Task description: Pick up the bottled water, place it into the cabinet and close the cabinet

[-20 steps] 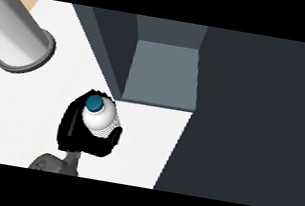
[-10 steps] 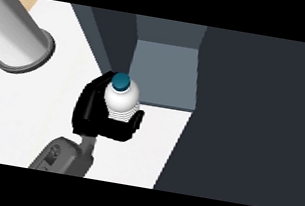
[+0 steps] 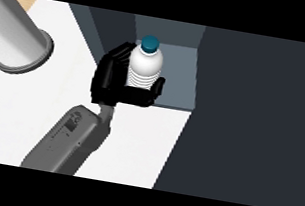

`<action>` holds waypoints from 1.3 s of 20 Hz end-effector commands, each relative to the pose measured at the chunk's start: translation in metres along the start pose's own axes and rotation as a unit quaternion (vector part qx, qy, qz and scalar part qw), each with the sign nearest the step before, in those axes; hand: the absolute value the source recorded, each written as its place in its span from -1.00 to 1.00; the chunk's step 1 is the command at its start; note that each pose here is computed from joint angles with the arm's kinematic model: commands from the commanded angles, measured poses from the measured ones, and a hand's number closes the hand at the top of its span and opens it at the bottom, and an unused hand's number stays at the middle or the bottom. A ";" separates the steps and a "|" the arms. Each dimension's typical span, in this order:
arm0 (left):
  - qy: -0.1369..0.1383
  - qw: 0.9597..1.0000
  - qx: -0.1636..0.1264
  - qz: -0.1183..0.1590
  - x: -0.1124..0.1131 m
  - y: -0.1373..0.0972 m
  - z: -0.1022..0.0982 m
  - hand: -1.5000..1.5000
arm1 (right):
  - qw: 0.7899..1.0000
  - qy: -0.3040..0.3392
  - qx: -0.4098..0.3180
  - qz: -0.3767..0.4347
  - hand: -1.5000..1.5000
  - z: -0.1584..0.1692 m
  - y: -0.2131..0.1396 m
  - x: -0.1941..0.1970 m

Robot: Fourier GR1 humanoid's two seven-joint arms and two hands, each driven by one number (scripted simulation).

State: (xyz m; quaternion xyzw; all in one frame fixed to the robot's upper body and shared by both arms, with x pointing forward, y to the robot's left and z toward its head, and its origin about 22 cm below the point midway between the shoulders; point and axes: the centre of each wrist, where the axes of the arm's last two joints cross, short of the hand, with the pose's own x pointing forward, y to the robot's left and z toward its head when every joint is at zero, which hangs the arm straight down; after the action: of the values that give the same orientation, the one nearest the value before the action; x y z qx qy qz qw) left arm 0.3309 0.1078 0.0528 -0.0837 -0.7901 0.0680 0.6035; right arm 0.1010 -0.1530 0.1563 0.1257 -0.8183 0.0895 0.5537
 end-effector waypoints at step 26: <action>0.028 0.968 0.082 -0.235 -0.024 -0.021 -0.099 1.00 | 1.000 -0.027 0.008 -0.007 -1.00 0.011 -0.001 0.010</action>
State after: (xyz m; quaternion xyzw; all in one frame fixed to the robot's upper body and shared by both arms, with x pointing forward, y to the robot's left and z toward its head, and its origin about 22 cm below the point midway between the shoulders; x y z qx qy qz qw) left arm 0.4239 0.0831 0.0599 0.1152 -0.7711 -0.0026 0.6262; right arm 0.0984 -0.1591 0.1537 0.1286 -0.8219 0.0911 0.5474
